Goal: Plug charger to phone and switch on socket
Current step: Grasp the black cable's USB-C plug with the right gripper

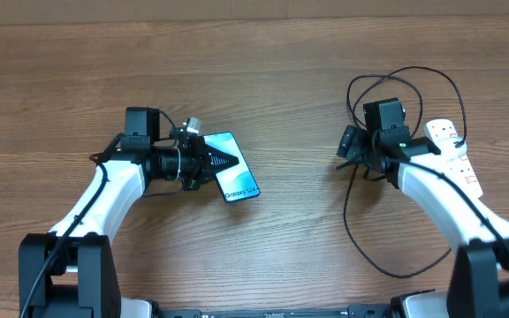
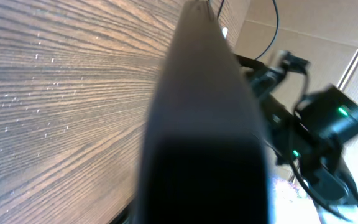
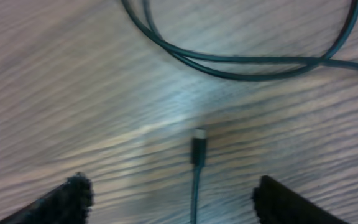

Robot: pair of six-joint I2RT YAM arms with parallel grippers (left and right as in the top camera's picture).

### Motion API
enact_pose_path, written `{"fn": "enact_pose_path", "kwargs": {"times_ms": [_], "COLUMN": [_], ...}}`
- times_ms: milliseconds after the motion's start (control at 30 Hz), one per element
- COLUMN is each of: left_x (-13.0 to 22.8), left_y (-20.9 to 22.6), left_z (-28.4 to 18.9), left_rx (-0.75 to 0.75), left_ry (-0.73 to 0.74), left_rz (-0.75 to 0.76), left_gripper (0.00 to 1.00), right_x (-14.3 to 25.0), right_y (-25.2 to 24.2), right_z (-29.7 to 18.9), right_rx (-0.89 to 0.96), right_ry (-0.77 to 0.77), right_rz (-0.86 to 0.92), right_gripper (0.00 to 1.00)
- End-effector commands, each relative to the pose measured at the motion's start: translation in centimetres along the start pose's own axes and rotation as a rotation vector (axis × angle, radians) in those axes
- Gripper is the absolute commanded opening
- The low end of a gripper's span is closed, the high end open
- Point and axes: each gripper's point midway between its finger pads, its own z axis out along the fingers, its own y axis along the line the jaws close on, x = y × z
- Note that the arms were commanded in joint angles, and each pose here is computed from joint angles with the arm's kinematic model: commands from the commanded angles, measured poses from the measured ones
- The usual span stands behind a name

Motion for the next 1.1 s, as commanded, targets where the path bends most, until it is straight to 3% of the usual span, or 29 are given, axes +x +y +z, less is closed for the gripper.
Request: {"fn": "enact_pose_path", "kwargs": {"times_ms": [0,333,400,500,667,767,867,967,1067], "left_x": [0.3,0.3,0.3,0.3,0.3,-0.1,-1.0,-1.4,-2.2], "left_y": [-1.4,-1.4,-1.4,-1.4,-1.4,-1.8,-3.5,-6.1,-8.6], "left_z": [-0.1,-0.1,-0.1,-0.1,-0.1,-0.1,-0.4,-1.2,-2.4], "left_rx": [0.049,0.049,0.049,0.049,0.049,0.059,0.121,0.228,0.304], "left_ry": [0.025,0.024,0.025,0.024,0.024,0.013,-0.007,-0.005,-0.032], "left_rz": [0.04,0.04,0.036,0.036,0.037,0.069,0.184,0.322,0.421], "left_gripper": [0.04,0.04,0.04,0.04,0.04,0.04,0.04,0.04,0.04], "right_x": [1.4,4.3,4.7,5.0,6.6,6.6,6.1,6.1,7.2], "right_y": [-0.5,-1.9,-2.0,-2.1,-0.7,3.1,9.6,12.1,12.5], "right_z": [1.6,5.9,6.3,6.6,6.1,4.1,-2.9,-9.2,-13.8], "right_rx": [0.026,0.097,0.103,0.109,0.019,-0.208,-0.664,-0.923,-1.059], "right_ry": [0.055,0.177,0.188,0.2,0.288,0.35,0.398,0.389,0.384], "right_rz": [-0.02,-0.031,-0.033,-0.034,-0.035,-0.119,-0.285,-0.392,-0.457], "right_gripper": [0.75,0.58,0.44,0.04,0.04,0.04,0.04,0.04,0.04]}}
